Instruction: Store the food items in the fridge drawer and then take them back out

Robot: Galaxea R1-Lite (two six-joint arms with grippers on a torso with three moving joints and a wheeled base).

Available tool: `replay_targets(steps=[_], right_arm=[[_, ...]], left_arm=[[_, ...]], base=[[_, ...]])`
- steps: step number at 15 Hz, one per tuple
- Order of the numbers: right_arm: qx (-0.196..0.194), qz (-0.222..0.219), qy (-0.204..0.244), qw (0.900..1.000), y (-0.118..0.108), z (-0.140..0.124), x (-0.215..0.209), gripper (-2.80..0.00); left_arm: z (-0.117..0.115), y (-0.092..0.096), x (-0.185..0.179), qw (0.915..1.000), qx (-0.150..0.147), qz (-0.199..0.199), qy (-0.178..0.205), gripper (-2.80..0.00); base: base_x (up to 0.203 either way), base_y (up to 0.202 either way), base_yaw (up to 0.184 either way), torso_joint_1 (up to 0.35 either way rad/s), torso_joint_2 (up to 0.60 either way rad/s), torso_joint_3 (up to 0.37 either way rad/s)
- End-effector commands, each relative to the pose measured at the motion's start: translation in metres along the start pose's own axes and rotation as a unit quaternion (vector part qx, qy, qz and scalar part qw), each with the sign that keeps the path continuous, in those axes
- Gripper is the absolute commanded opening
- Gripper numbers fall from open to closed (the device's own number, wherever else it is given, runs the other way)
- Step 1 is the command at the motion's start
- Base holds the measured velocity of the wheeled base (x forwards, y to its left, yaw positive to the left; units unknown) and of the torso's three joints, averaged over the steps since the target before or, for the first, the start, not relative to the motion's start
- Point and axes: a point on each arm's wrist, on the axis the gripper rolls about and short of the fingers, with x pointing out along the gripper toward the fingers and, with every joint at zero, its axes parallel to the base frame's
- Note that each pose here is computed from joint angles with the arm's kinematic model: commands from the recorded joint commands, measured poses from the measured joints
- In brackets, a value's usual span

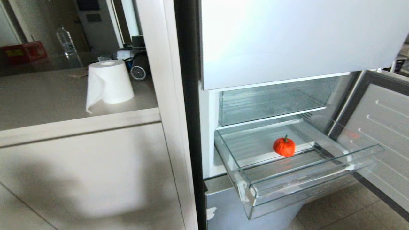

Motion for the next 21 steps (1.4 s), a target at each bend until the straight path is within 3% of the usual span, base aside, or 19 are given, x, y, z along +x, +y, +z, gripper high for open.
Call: replay_targets(steps=[1,7,9,11,14,16,18,21], right_arm=[[0.0,0.0,0.0,1.0,0.0,0.0,0.0,-2.8],[0.001,0.0,-0.001,1.0,0.0,0.0,0.0,-2.8],[0.02,-0.002,-0.002,1.0,0.0,0.0,0.0,-2.8],[0.029,-0.039,0.005,0.999,-0.003,0.011,0.0,-2.8],[0.08,-0.126,0.029,0.988,-0.013,0.054,0.007,-2.8],[0.118,-0.216,0.063,0.967,-0.018,0.072,0.02,-2.8],[0.15,-0.337,0.097,0.924,-0.028,0.084,0.036,-2.8],[0.178,-0.473,0.089,0.858,-0.055,0.097,0.052,-2.8]], left_arm=[[0.0,0.0,0.0,1.0,0.0,0.0,0.001,-2.8],[0.0,0.0,0.0,1.0,0.0,0.0,0.0,-2.8],[0.0,0.0,0.0,1.0,0.0,0.0,0.0,-2.8],[0.0,0.0,0.0,1.0,0.0,0.0,0.001,-2.8],[0.0,0.0,0.0,1.0,0.0,0.0,0.0,-2.8],[0.0,0.0,0.0,1.0,0.0,0.0,0.001,-2.8],[0.0,0.0,0.0,1.0,0.0,0.0,0.0,-2.8],[0.0,0.0,0.0,1.0,0.0,0.0,0.0,-2.8]], base=[[0.002,0.008,-0.178,0.002,0.0,0.002],[-0.001,0.007,-0.174,0.004,0.0,0.004],[-0.001,0.0,-0.11,0.003,0.0,0.001],[0.0,0.0,0.0,0.0,0.0,0.0],[0.0,0.0,0.0,0.0,0.0,0.0],[0.0,0.0,0.0,0.0,0.0,0.0],[0.0,0.0,0.0,0.0,0.0,0.0],[0.0,0.0,0.0,0.0,0.0,0.0]])
